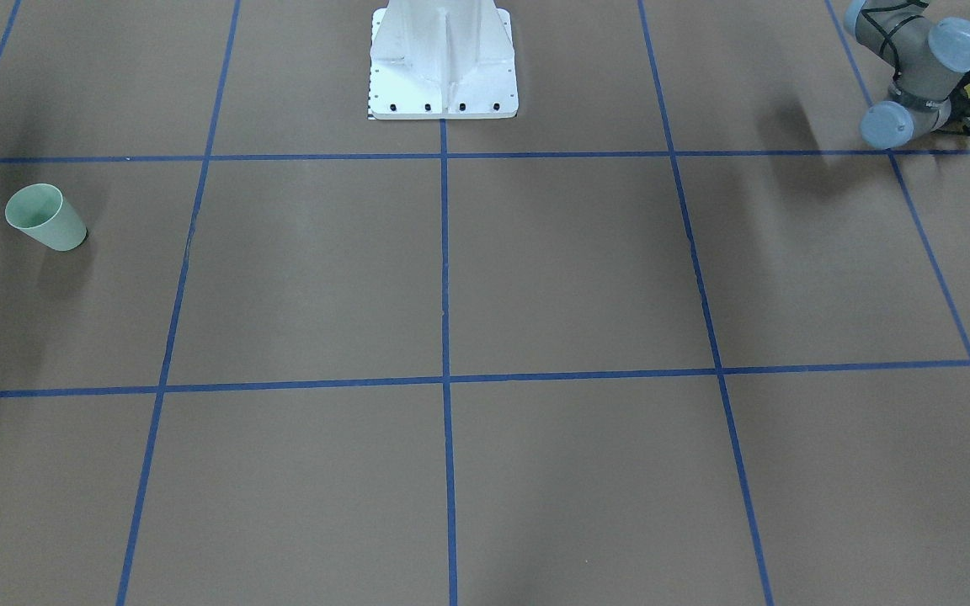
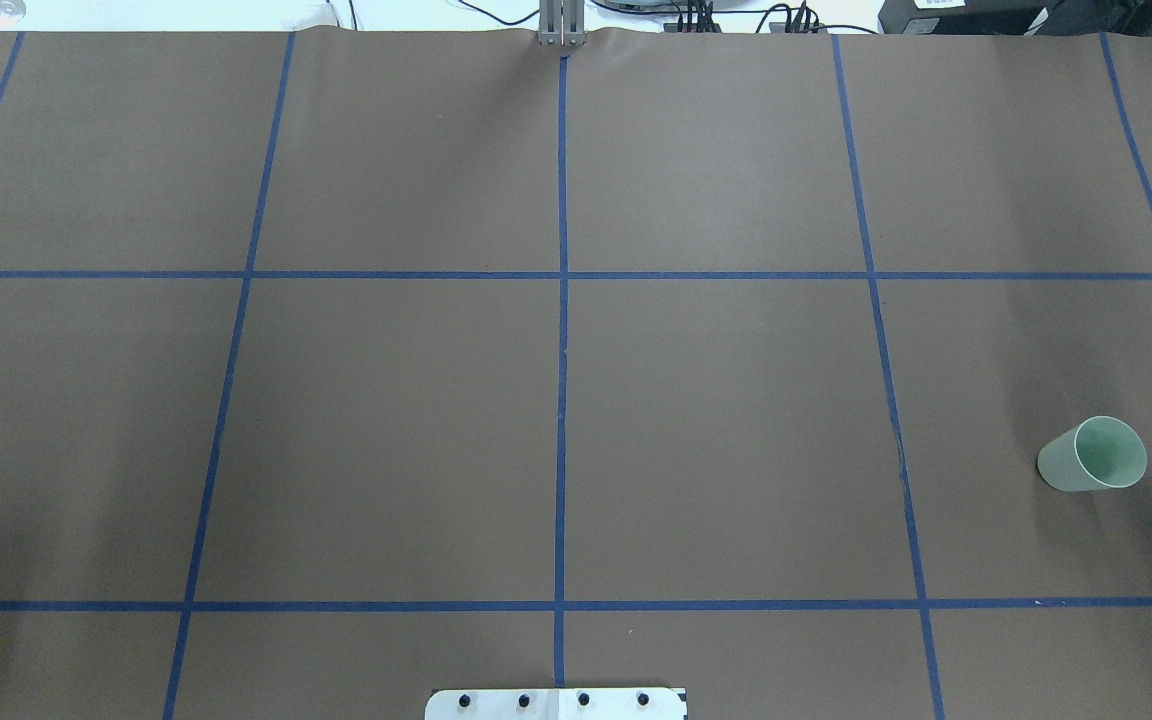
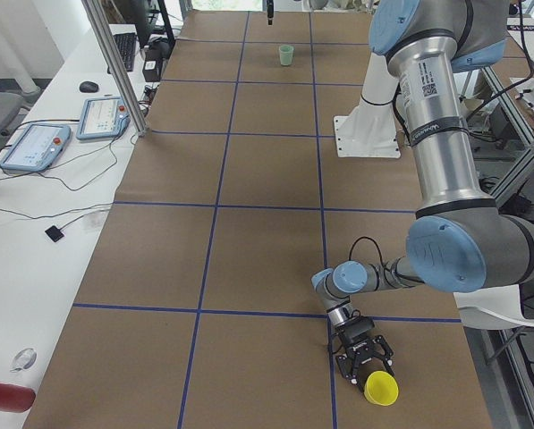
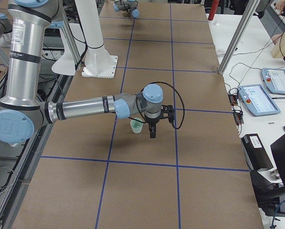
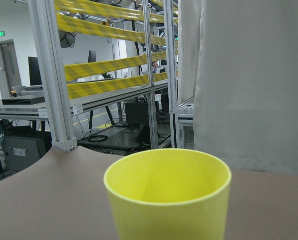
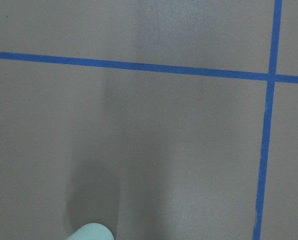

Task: Transfer and stack yellow cup on green cup

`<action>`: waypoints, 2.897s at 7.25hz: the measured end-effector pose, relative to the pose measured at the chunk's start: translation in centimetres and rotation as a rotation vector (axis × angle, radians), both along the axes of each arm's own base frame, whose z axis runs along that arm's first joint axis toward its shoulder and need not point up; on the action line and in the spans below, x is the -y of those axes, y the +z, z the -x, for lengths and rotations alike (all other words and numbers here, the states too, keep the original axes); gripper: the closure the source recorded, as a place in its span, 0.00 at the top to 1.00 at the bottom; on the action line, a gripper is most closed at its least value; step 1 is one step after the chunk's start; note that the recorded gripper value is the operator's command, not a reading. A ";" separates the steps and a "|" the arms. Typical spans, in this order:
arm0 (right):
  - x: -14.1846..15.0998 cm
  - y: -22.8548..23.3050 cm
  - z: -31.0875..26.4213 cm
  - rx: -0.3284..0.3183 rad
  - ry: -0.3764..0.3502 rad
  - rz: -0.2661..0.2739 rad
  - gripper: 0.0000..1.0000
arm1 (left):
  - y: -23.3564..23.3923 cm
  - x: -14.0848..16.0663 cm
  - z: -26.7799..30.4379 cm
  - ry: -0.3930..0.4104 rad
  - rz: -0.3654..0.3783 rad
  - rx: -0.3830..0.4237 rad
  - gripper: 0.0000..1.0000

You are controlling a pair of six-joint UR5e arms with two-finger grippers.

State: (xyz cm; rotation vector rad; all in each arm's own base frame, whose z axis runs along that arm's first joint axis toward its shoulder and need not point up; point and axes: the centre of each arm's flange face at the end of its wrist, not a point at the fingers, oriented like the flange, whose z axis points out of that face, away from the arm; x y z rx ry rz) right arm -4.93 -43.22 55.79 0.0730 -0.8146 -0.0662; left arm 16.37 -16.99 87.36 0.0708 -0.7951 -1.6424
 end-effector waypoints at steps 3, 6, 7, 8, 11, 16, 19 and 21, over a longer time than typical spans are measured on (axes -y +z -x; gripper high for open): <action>-0.3 0.0 -0.1 0.000 0.002 0.002 1.00 | 2.2 -0.9 1.3 0.008 0.018 0.021 0.01; -0.5 0.1 0.0 0.008 -0.002 0.007 1.00 | 3.2 -2.2 4.7 0.062 0.048 0.023 0.00; -0.5 -0.1 0.0 0.011 -0.003 0.007 1.00 | 3.8 -2.9 7.2 0.123 0.074 -0.004 0.00; -0.3 -0.2 0.2 0.013 -0.003 0.006 1.00 | 3.9 -2.9 8.4 0.204 0.090 -0.040 0.00; 2.0 -1.6 1.1 0.018 -0.007 -0.019 1.00 | 2.9 1.0 6.6 0.490 0.107 -0.176 0.00; 2.7 -1.8 3.1 0.074 -0.054 -0.007 1.00 | -9.3 25.4 3.8 0.731 -0.255 -0.068 0.00; 3.5 -3.0 4.1 0.076 -0.072 -0.036 1.00 | -23.3 36.9 -5.1 0.953 -0.588 -0.079 0.00; 3.6 -4.2 4.3 0.091 -0.075 -0.056 1.00 | -35.1 41.6 -12.3 1.207 -0.784 -0.145 0.00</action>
